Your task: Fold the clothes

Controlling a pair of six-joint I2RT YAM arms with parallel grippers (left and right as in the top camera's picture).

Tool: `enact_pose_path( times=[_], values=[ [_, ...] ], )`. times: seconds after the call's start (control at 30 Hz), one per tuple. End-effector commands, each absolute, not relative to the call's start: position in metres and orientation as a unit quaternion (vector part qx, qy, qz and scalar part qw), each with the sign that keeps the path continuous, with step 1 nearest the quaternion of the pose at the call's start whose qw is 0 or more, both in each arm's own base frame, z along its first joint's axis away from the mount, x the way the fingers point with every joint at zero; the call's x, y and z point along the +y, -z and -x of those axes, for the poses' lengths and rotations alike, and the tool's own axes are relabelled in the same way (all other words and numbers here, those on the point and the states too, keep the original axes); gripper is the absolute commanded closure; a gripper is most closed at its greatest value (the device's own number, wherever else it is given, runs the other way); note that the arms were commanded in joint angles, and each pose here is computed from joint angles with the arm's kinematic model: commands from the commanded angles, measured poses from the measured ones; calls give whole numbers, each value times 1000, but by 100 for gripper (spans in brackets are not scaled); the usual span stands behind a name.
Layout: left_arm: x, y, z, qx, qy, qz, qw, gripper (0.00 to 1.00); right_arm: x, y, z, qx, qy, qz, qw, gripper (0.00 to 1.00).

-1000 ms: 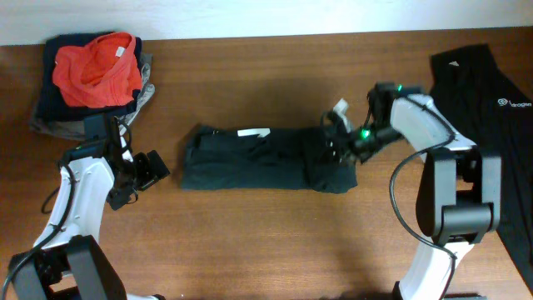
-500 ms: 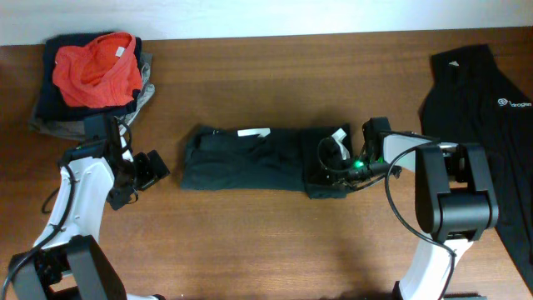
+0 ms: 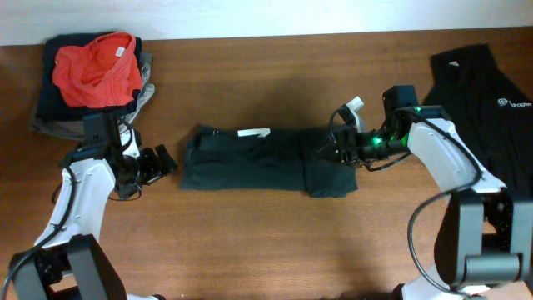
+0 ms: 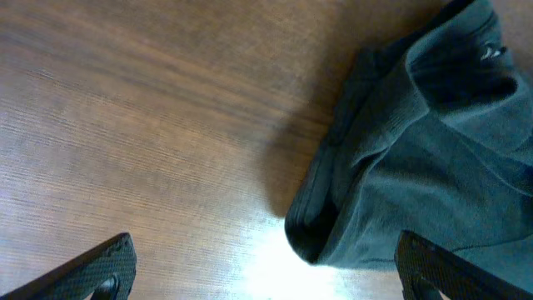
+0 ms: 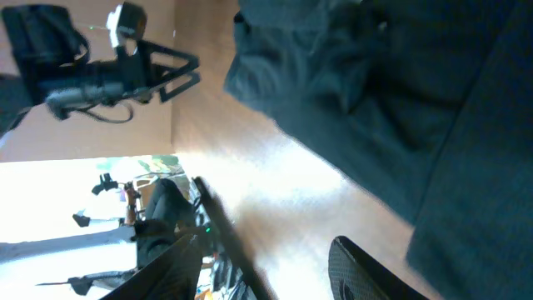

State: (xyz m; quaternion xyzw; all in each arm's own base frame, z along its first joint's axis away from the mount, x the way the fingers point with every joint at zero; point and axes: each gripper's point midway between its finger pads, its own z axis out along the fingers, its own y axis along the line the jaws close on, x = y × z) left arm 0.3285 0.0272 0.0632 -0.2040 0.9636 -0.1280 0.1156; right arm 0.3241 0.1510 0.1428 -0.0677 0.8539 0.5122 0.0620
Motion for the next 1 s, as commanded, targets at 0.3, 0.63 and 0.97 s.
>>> enact_pose_path(
  times=[0.3,0.63,0.97],
  values=[
    [-10,-23,-346,960,240,99,108,1,163,-148,-292,846,-513,142,45,47],
    [-35,-32,-364,933,323,27,156,1,191,-137,-272,851,-483,203,16,46],
    [-37,-31,-369,930,327,21,165,1,212,-137,-257,842,-484,237,0,46]
  ],
)
